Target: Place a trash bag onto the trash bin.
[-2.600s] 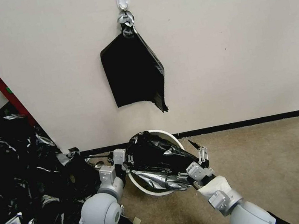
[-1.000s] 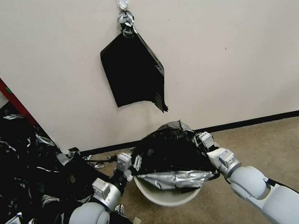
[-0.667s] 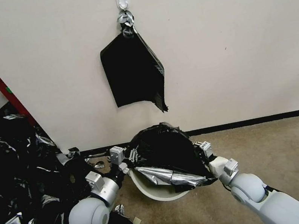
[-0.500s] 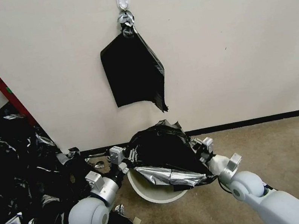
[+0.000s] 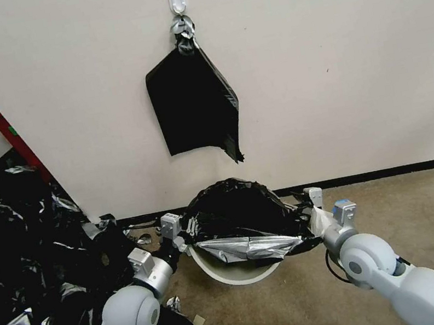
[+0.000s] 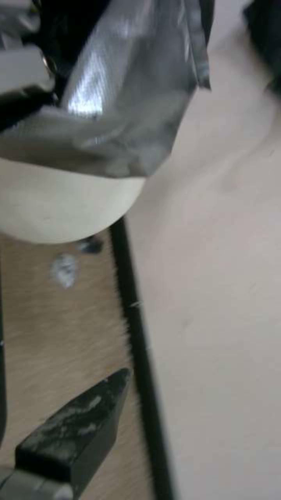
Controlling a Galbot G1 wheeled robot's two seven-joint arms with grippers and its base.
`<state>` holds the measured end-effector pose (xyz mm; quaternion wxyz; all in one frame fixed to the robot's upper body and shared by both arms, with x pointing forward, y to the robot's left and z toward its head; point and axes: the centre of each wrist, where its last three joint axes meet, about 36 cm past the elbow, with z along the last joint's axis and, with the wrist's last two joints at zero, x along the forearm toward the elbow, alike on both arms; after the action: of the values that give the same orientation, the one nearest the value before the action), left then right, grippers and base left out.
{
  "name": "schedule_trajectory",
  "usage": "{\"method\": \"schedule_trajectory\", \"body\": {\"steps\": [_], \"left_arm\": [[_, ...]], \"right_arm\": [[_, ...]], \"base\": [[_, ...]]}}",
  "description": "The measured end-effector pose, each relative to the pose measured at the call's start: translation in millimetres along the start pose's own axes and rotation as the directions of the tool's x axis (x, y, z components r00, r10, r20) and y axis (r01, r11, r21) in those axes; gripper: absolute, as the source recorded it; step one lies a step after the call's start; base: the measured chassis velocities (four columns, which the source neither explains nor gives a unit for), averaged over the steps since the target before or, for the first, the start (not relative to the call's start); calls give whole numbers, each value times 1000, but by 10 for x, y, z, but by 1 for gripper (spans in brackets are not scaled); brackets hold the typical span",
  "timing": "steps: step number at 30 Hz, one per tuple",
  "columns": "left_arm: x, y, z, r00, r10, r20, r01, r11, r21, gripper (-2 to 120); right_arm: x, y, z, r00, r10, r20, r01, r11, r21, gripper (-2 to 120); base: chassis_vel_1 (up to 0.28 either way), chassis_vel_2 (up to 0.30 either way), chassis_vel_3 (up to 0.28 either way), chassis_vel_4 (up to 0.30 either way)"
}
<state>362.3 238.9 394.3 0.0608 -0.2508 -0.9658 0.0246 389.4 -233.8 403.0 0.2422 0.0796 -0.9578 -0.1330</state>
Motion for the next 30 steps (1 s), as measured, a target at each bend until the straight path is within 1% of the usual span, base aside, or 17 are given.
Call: {"method": "schedule_trajectory", "body": {"steps": [2, 3, 6, 7, 8, 9, 10, 11, 13, 14, 17, 21, 23, 29, 30], "left_arm": [[-4, 1, 3, 1000, 0, -1, 0, 1000, -1, 5], [-10, 0, 10, 1000, 2, -4, -2, 1000, -3, 5], [-13, -11, 23, 1000, 5, -8, -5, 1000, -5, 5], [-12, -36, 43, 1000, 10, -13, -10, 1000, -4, 5], [-13, -45, 49, 1000, 11, -14, -11, 1000, -3, 5], [-13, -67, 66, 1000, 13, -17, -13, 1000, -1, 5], [-13, -67, 66, 1000, 13, -17, -13, 1000, -1, 5], [-12, -92, 89, 1000, 13, -22, -13, 1000, 0, 5], [-8, -114, 115, 1000, 11, -28, -11, 1000, -3, 5], [-8, -114, 115, 1000, 11, -28, -11, 1000, -3, 5], [-7, -117, 172, 999, -4, -42, 4, 1000, -3, 5], [-15, -106, 210, 998, -21, -51, 21, 1000, 0, 5], [-38, -103, 237, 998, -37, -57, 37, 999, 8, 5], [-53, -106, 229, 998, -38, -56, 39, 999, 15, 5], [-56, -105, 225, 998, -39, -57, 40, 999, 16, 5]], "right_arm": [[15, 25, -23, 1000, 13, -17, -13, 1000, -9, 99], [45, 80, -77, 998, 30, -55, -31, 999, -35, 100], [41, 118, -106, 998, 47, -51, -50, 997, -62, 100], [-12, 132, -89, 998, 62, 17, -60, 993, -100, 100], [-30, 133, -83, 997, 67, 37, -63, 992, -110, 100], [-80, 131, -73, 993, 80, 83, -67, 988, -140, 100], [-80, 131, -73, 993, 80, 83, -67, 988, -140, 100], [-132, 132, -70, 988, 89, 130, -66, 982, -177, 100], [-193, 117, -56, 978, 105, 178, -65, 974, -218, 100], [-193, 117, -56, 978, 105, 178, -65, 974, -218, 100], [-254, 61, -57, 964, 131, 232, -68, 963, -262, 100], [-268, 10, -71, 959, 147, 241, -77, 958, -278, 100], [-280, -70, -107, 954, 167, 250, -88, 950, -299, 100], [-304, -159, -139, 945, 188, 269, -100, 946, -310, 100], [-305, -188, -160, 938, 190, 290, -100, 949, -300, 100]], "base": [[0, 0, 0, 0], [0, 0, 0, 0], [0, 0, 0, 0], [0, 0, 0, 0], [0, 0, 0, 0], [0, 0, 0, 0], [0, 0, 0, 0], [0, 0, 0, 0], [0, 0, 0, 0], [0, 0, 0, 0], [0, 0, 0, 0], [0, 0, 0, 0], [0, 0, 0, 0], [0, 0, 0, 0], [0, 0, 0, 0]]}}
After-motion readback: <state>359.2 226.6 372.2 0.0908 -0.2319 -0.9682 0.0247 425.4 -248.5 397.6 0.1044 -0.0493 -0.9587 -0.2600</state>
